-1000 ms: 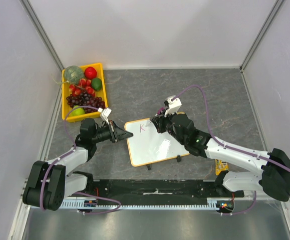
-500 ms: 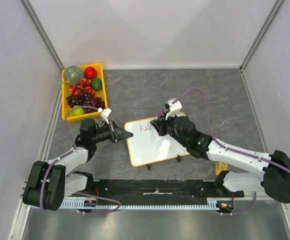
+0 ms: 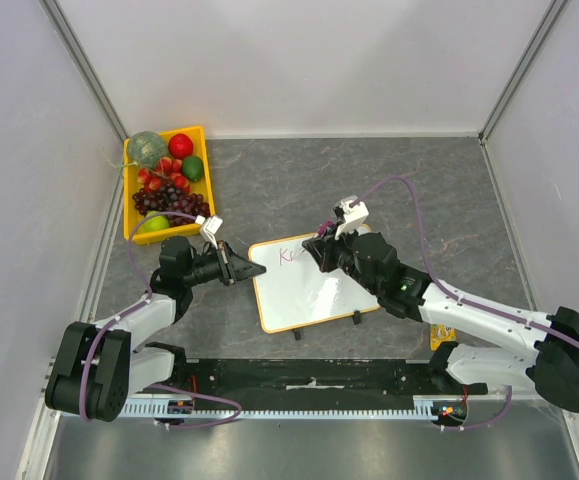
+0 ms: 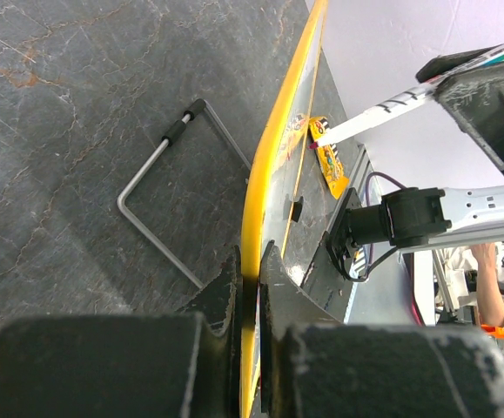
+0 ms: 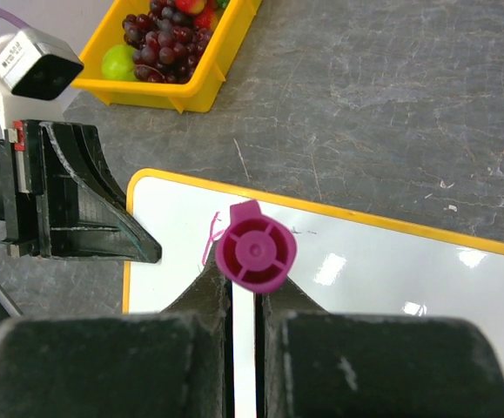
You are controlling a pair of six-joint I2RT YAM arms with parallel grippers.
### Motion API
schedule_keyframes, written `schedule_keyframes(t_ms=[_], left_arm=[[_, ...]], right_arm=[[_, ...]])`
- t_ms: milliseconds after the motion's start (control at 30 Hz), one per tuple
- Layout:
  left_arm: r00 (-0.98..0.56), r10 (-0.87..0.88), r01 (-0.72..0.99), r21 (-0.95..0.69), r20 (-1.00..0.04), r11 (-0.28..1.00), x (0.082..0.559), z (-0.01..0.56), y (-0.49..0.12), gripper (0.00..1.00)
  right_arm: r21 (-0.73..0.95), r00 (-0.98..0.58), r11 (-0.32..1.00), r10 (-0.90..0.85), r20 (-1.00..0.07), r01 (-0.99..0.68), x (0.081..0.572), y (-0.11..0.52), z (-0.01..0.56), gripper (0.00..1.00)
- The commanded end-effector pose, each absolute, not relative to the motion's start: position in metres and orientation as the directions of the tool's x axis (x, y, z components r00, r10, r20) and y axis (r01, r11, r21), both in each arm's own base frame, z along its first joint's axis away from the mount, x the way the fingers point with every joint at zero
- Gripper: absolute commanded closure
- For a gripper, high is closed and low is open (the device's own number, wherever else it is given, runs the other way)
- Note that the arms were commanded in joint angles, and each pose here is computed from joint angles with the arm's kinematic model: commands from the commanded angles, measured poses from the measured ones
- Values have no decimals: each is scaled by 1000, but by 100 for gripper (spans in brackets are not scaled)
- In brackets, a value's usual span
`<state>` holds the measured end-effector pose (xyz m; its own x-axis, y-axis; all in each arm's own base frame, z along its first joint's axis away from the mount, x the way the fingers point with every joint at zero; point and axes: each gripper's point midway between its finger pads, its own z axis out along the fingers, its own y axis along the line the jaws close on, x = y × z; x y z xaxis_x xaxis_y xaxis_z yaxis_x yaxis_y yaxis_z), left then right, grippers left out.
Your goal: Write a sentence on the whiteboard
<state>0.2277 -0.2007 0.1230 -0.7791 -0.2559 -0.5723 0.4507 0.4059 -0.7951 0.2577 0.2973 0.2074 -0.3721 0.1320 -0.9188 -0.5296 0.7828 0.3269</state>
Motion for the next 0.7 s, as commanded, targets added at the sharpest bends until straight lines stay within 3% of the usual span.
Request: schedule_keyframes(t_ms=[0, 667], left_arm=[[-772, -239, 419, -755, -588, 504, 232, 97, -192, 98], [-767, -242, 423, -752, -594, 506, 231, 99, -191, 98]], right_arm=[[356, -303, 776, 223, -927, -520, 265, 294, 243, 100], [348, -261, 804, 248, -933, -482, 286, 302, 254, 100]])
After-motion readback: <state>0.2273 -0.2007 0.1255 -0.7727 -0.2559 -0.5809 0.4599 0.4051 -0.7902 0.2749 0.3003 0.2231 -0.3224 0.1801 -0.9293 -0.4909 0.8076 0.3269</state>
